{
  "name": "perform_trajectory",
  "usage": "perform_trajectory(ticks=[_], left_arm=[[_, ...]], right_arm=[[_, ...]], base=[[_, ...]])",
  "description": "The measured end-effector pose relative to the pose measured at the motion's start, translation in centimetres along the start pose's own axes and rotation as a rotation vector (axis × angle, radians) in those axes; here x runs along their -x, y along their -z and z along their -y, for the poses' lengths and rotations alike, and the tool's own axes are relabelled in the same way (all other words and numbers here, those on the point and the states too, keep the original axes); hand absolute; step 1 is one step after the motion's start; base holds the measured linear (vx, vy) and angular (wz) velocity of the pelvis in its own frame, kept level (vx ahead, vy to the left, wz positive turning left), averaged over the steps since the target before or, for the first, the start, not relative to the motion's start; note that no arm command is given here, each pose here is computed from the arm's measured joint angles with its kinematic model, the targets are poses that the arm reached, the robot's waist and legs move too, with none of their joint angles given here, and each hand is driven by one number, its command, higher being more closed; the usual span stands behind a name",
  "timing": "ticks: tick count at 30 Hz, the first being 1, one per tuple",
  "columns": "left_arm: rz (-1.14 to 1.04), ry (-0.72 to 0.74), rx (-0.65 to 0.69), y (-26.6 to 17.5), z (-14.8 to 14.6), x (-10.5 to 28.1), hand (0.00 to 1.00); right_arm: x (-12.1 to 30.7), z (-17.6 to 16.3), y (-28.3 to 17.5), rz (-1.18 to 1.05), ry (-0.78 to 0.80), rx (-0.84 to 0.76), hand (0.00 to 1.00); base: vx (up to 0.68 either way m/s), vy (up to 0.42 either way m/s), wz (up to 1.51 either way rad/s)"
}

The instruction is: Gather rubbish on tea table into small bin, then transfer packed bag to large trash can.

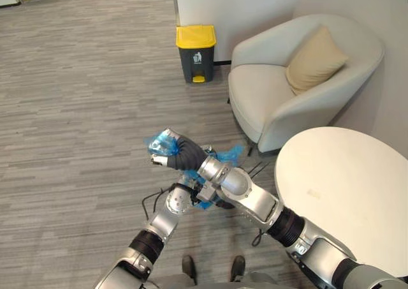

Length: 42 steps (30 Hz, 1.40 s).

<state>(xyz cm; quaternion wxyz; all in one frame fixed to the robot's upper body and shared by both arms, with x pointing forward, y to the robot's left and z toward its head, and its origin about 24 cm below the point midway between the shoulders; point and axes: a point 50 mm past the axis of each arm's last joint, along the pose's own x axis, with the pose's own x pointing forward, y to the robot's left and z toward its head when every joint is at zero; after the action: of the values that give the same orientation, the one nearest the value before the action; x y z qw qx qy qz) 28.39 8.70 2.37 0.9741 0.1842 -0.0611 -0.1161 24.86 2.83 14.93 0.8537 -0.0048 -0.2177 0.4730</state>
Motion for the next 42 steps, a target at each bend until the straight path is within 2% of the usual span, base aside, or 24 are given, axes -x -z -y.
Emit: perform_trajectory(ticks=[4,7,14,20,24,27,31,35,38,42], left_arm=[[-0.034,-0.032,0.052,0.4,0.3,0.6,1.00],[-0.063,-0.104,0.140,0.7,0.2,1.5,1.00],[-0.166,-0.306,0.222,3.1,-2.9,4.7,1.00],[-0.293,-0.457,0.247,6.0,-5.3,8.2,1.00],[-0.371,-0.533,0.253,7.5,-6.5,10.7,1.00],[-0.439,-0.541,0.237,8.7,-6.9,12.9,1.00],[-0.536,-0.528,0.239,10.3,-6.7,15.1,1.00],[-0.595,-0.489,0.257,11.3,-6.3,16.6,1.00],[-0.683,-0.513,0.259,12.4,-6.4,19.0,1.00],[-0.764,-0.534,0.266,13.0,-6.3,21.9,1.00]], right_arm=[[0.1,-0.1,-0.2,0.025,-0.006,0.130,0.00],[1.3,0.8,0.2,0.005,0.061,0.260,0.00],[8.0,3.8,3.4,-0.222,0.239,0.551,0.00],[14.4,6.3,4.4,-0.412,0.392,0.684,0.00],[18.1,5.9,5.3,-0.532,0.437,0.651,0.00],[22.2,4.8,7.2,-0.688,0.476,0.549,0.00],[29.2,3.9,10.6,-0.977,0.692,0.318,0.00],[33.2,3.4,11.4,-1.081,0.920,0.170,0.00],[33.8,2.9,12.4,-1.112,1.003,0.093,0.00],[33.8,1.7,13.2,-1.133,1.028,0.031,0.00]], base=[[0.04,0.012,0.01],[0.05,0.023,0.06],[0.01,0.011,0.01],[0.02,0.016,0.10],[0.03,0.029,0.16],[0.07,0.007,0.37],[0.09,0.015,0.74],[0.10,0.056,1.11],[0.14,0.113,0.44],[0.14,0.166,0.10]])
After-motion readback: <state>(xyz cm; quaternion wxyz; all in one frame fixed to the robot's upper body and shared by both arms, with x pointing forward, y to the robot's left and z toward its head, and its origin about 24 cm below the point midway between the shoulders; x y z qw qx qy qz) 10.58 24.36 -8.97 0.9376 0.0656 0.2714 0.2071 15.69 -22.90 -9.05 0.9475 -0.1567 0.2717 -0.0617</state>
